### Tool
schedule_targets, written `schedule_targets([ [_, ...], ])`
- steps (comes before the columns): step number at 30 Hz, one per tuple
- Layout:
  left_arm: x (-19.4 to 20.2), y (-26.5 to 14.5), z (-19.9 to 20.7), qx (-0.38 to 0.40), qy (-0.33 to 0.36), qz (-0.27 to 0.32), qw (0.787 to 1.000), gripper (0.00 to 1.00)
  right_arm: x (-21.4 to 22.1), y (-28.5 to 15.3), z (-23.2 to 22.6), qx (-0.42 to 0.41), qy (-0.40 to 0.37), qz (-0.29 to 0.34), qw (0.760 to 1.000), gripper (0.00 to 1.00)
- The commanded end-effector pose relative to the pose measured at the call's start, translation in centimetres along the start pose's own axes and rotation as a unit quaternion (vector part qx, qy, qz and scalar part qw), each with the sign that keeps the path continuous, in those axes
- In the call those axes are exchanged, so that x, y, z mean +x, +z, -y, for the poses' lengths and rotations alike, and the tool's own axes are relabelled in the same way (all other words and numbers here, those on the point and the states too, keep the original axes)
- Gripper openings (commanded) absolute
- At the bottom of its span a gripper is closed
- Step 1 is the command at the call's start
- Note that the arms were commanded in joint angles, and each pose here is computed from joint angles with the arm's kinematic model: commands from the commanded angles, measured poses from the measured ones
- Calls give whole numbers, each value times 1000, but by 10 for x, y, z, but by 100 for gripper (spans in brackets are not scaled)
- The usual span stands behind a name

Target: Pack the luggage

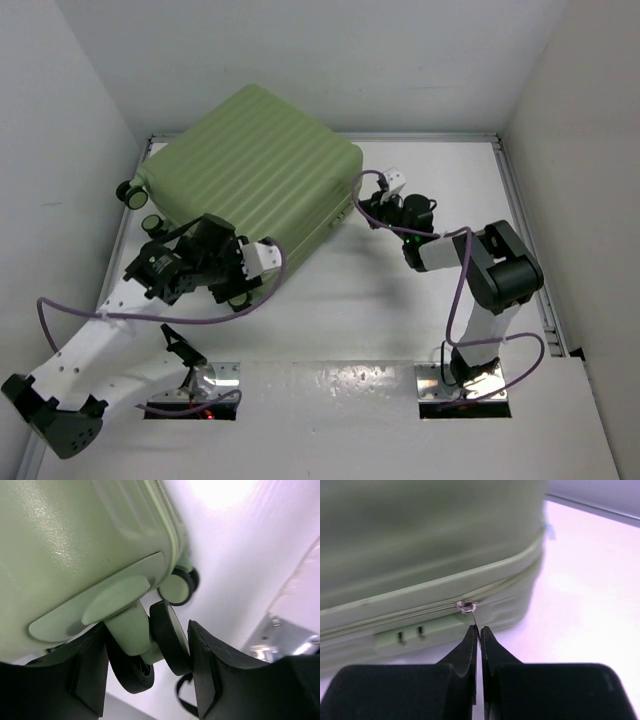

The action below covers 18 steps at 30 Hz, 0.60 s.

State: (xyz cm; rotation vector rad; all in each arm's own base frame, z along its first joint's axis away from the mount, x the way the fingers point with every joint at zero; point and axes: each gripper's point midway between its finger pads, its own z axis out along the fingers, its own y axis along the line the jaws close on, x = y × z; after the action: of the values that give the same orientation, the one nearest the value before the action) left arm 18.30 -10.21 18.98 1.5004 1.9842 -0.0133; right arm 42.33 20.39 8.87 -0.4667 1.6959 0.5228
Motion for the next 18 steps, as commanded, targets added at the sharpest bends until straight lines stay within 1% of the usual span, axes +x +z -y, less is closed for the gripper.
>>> schedule_targets([
  [1, -49, 1, -7, 30, -21, 85, 996, 0, -6, -1, 64, 99, -8, 6, 995, 0],
  [4, -38, 10, -10, 33, -41, 67, 996, 0, -6, -3, 85, 121, -3, 7, 993, 0],
  [5, -32, 13, -11, 32, -37, 59, 997, 0, -6, -4, 94, 128, -2, 6, 992, 0],
  [6, -16, 18, -15, 24, -49, 35, 998, 0, -8, -5, 101, 133, 0, 9, 991, 0],
  [8, -1, 22, -19, 11, -49, 18, 999, 0, -7, -4, 110, 134, 3, 8, 991, 0],
  [10, 20, 28, -22, 7, -45, -9, 999, 0, -18, -2, 125, 144, -3, 22, 989, 0],
  [11, 24, 30, -29, -5, -45, -10, 999, 0, -16, 4, 129, 137, -3, 21, 990, 0],
  [12, 32, 33, -30, -5, -46, -25, 999, 0, -18, 6, 135, 141, -4, 23, 990, 0],
  [13, 34, 35, -34, -9, -47, -27, 998, 0, -13, 9, 139, 141, -2, 21, 990, 0],
  [14, 35, 37, -39, -14, -52, -28, 998, 0, -25, 20, 142, 130, -9, 36, 991, 0],
  [15, 42, 37, -43, -17, -52, -37, 998, 0, -29, 22, 149, 132, -11, 44, 990, 0],
  [16, 39, 39, -47, -14, -51, -30, 998, 0, -22, 28, 149, 123, -7, 40, 992, 0],
  [17, 41, 39, -49, -16, -55, -32, 998, 0, -41, 39, 152, 116, -16, 63, 991, 0],
  [18, 38, 42, -51, -15, -49, -25, 998, 0, -28, 44, 154, 107, -13, 53, 993, 0],
])
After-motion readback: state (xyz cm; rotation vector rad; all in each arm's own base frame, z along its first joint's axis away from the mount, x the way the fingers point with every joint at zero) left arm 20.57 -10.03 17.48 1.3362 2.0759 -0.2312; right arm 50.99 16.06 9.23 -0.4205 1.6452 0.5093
